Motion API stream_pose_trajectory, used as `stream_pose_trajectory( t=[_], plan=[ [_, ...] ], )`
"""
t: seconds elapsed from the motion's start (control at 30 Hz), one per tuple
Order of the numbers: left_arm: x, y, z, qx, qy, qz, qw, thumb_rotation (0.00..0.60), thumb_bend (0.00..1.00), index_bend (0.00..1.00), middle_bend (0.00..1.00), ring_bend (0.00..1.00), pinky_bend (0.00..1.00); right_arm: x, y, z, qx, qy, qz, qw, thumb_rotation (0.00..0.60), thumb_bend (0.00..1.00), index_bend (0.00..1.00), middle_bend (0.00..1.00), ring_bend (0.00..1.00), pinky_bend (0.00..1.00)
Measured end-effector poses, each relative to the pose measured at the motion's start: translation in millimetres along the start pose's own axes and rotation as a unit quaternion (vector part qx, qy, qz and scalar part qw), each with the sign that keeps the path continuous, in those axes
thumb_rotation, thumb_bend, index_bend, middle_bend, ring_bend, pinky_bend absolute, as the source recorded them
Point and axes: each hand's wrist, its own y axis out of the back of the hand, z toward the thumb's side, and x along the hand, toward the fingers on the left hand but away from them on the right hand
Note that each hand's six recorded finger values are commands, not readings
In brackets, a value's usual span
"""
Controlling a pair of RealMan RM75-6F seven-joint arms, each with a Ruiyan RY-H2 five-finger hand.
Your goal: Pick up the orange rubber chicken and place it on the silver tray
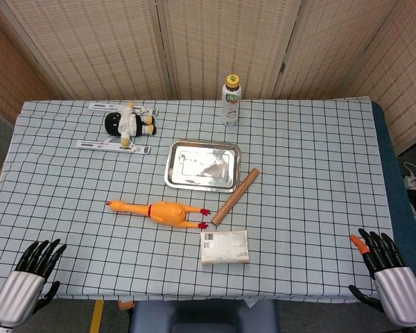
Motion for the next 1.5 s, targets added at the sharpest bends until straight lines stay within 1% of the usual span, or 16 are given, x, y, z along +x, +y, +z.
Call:
stream_pose_trajectory(
  t=[0.2,0.33,0.4,0.5,0.63,0.8,0.93,1.03,1.2,1.4,1.5],
  plan=[
    [1.3,-5.1,3.5,0.001,-0.006,-0.008,0.9999,0.600,0.40,0.00,0.00,0.00,0.08,-1.1,-2.2,1.1,0.000,0.003,0.004,1.0000,0.600,0.07,0.00,0.00,0.00,0.00],
    [14.0,-13.1,11.2,0.002,-0.024,-0.020,0.9995,0.600,0.40,0.00,0.00,0.00,0.10,-1.9,-1.5,-0.2,0.000,0.000,0.002,1.0000,0.600,0.07,0.00,0.00,0.00,0.00],
    [24.7,-16.3,15.8,0.007,-0.036,-0.026,0.9990,0.600,0.40,0.00,0.03,0.00,0.09,-3.3,-2.6,-1.6,0.001,-0.003,0.003,1.0000,0.600,0.07,0.00,0.00,0.00,0.00],
    [48.1,-20.4,26.1,0.023,-0.058,-0.035,0.9974,0.600,0.40,0.00,0.05,0.00,0.09,-6.7,-6.8,-3.7,0.003,-0.009,0.011,0.9999,0.600,0.07,0.00,0.00,0.00,0.00],
    [85.4,-26.6,44.5,0.040,-0.093,-0.054,0.9934,0.600,0.40,0.00,0.02,0.00,0.08,-12.8,-16.7,-4.6,0.008,-0.013,0.027,0.9995,0.600,0.07,0.00,0.00,0.00,0.00],
    [133.4,-36.9,68.1,0.047,-0.133,-0.090,0.9860,0.600,0.40,0.00,0.00,0.00,0.08,-18.6,-24.7,-9.0,0.017,-0.027,0.036,0.9988,0.600,0.07,0.00,0.00,0.00,0.00],
    [174.5,-40.8,87.7,0.051,-0.153,-0.099,0.9819,0.600,0.40,0.00,0.00,0.00,0.08,-22.4,-30.6,-13.2,0.021,-0.037,0.046,0.9980,0.600,0.07,0.00,0.00,0.00,0.00],
    [197.3,-45.9,95.5,0.054,-0.157,-0.101,0.9810,0.600,0.40,0.00,0.00,0.00,0.08,-25.7,-33.4,-15.0,0.022,-0.041,0.048,0.9977,0.600,0.07,0.00,0.00,0.00,0.00],
    [226.4,-55.2,98.3,0.059,-0.154,-0.109,0.9803,0.600,0.40,0.00,0.00,0.00,0.08,-30.5,-36.6,-17.8,0.028,-0.048,0.048,0.9973,0.600,0.07,0.00,0.00,0.00,0.00],
    [252.7,-68.7,91.2,0.064,-0.138,-0.127,0.9801,0.600,0.40,0.00,0.00,0.00,0.08,-34.6,-38.0,-21.8,0.034,-0.058,0.045,0.9967,0.600,0.07,0.00,0.00,0.00,0.00],
    [262.4,-73.1,87.5,0.062,-0.131,-0.132,0.9806,0.600,0.41,0.00,0.04,0.00,0.08,-36.0,-38.8,-23.9,0.038,-0.064,0.045,0.9962,0.600,0.07,0.00,0.00,0.00,0.00]
  ],
)
